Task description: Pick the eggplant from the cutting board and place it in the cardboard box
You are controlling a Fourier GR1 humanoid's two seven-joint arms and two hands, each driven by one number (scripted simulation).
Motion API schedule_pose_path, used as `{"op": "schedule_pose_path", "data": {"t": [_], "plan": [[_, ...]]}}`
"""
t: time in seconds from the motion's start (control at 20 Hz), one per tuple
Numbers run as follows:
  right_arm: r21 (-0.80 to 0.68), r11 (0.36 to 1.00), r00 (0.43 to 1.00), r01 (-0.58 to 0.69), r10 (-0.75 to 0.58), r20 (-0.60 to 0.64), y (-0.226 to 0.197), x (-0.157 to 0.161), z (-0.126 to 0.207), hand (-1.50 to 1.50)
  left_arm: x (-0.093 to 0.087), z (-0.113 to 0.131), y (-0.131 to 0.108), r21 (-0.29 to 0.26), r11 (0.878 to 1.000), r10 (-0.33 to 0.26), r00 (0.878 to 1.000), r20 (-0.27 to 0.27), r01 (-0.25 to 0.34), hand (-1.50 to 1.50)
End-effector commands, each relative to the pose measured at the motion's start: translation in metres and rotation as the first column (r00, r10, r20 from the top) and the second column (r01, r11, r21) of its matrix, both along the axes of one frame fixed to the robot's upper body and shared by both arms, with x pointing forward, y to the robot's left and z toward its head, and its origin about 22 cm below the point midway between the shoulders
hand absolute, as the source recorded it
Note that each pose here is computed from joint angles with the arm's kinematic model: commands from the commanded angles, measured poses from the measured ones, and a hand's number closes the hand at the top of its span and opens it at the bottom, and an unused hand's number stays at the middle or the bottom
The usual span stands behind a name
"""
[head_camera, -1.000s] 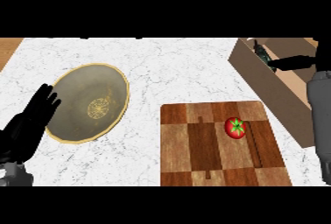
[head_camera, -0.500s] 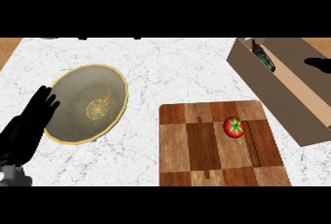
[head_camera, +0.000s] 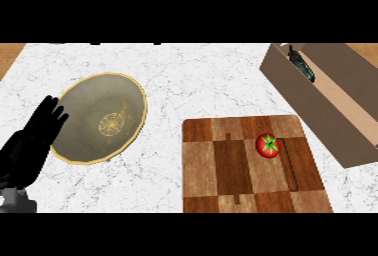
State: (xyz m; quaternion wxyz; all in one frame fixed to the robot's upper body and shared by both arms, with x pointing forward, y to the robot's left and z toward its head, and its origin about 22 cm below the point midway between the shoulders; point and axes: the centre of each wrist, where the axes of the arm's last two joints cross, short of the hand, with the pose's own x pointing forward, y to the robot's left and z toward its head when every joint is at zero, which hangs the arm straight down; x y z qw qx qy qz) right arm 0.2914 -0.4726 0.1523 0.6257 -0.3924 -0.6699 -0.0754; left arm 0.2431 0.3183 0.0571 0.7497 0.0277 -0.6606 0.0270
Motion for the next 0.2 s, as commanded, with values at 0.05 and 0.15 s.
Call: {"op": "schedule_pose_path", "data": {"t": [0.05, 0.15], "plan": [[-0.028, 0.999, 1.000, -0.018, 0.018, 0.001, -0.019, -0.026, -0.006, -1.50, -0.019, -0.015, -0.002, -0.011, 1.000, -0.013, 1.000, -0.008, 0.013, 0.00], [-0.017, 1.000, 1.000, -0.009, 0.009, -0.015, -0.043, -0.025, -0.005, -1.50, -0.005, -0.001, -0.007, -0.002, 1.000, -0.023, 1.000, -0.001, 0.023, 0.00]]}}
